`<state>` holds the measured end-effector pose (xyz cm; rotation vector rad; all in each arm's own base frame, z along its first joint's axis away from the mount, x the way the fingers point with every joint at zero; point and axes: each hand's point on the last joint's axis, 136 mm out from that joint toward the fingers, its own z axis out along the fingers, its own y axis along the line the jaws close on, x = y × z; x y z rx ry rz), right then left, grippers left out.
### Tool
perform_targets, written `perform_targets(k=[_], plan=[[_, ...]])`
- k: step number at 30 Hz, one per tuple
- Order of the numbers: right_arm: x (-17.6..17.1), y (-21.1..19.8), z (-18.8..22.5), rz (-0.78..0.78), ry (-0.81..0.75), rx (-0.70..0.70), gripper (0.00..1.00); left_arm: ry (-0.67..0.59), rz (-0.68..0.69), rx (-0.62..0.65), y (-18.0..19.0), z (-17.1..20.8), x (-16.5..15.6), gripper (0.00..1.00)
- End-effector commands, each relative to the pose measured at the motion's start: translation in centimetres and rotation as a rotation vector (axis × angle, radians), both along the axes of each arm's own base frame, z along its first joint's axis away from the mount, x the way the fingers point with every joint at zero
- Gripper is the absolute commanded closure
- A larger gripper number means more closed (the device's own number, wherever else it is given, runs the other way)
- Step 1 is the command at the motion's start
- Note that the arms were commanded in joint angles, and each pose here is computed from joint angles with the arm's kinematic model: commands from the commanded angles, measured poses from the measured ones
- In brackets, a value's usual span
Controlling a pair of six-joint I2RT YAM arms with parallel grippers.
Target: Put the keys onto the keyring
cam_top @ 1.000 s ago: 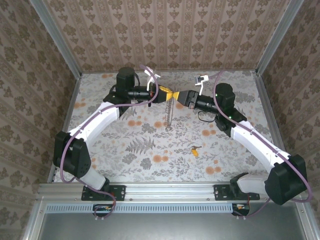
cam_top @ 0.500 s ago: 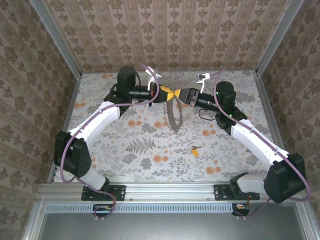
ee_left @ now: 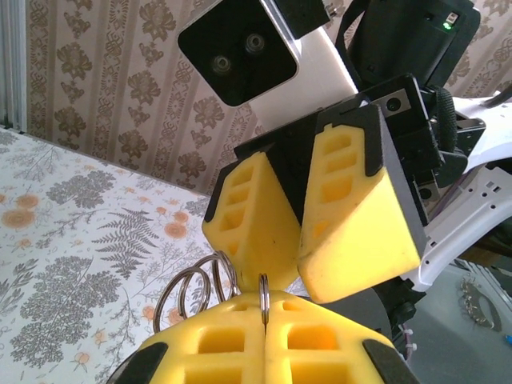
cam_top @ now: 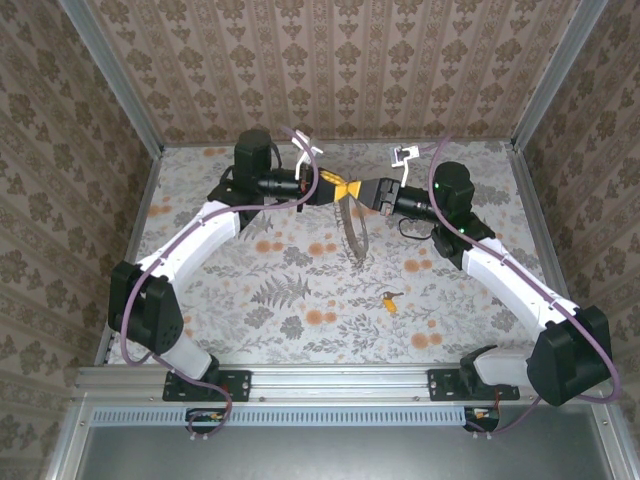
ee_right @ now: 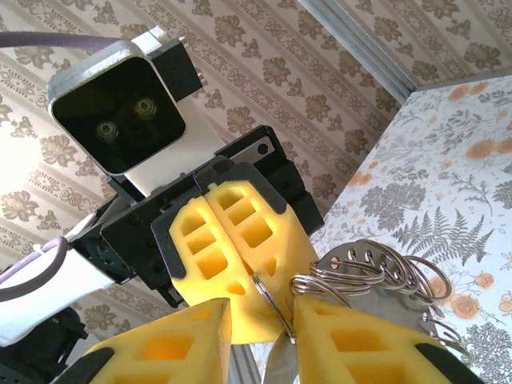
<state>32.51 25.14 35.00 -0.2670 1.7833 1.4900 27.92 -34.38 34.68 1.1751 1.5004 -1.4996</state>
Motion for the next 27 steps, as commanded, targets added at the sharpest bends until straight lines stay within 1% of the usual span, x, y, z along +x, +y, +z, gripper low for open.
perform_targets(k=[1,4,8,12,19,22,23,27], plan=[[-0.8,0.5,1.4,0.057,-0.077,0.009,0.73,-0.026,-0.062,-0.034,-0.7,1.5,-0.7,1.00],[-0.8,0.5,1.4,0.059,-0.076,0.008,0.77,-0.020,-0.074,-0.035,-0.7,1.6,-0.7,1.00],[-0.6,0.5,1.2,0.055,-0.073,0.005,0.85,-0.015,-0.090,-0.035,-0.9,1.6,-0.8,1.00],[-0.4,0.5,1.6,0.052,-0.081,0.008,0.89,-0.007,-0.103,-0.030,-1.0,1.4,-1.0,1.00],[0.0,0.5,2.1,0.038,-0.095,0.015,1.00,-0.001,-0.111,-0.017,-1.2,1.1,-1.1,1.00],[0.3,0.3,2.2,0.018,-0.103,0.020,1.00,-0.003,-0.091,-0.013,-1.2,1.1,-0.9,1.00],[0.3,0.3,2.3,0.012,-0.107,0.024,1.00,-0.003,-0.082,-0.011,-1.2,1.0,-0.8,0.96],[0.7,-0.2,2.5,-0.032,-0.126,0.029,1.00,-0.015,-0.019,-0.009,-1.0,1.1,-0.1,0.76]])
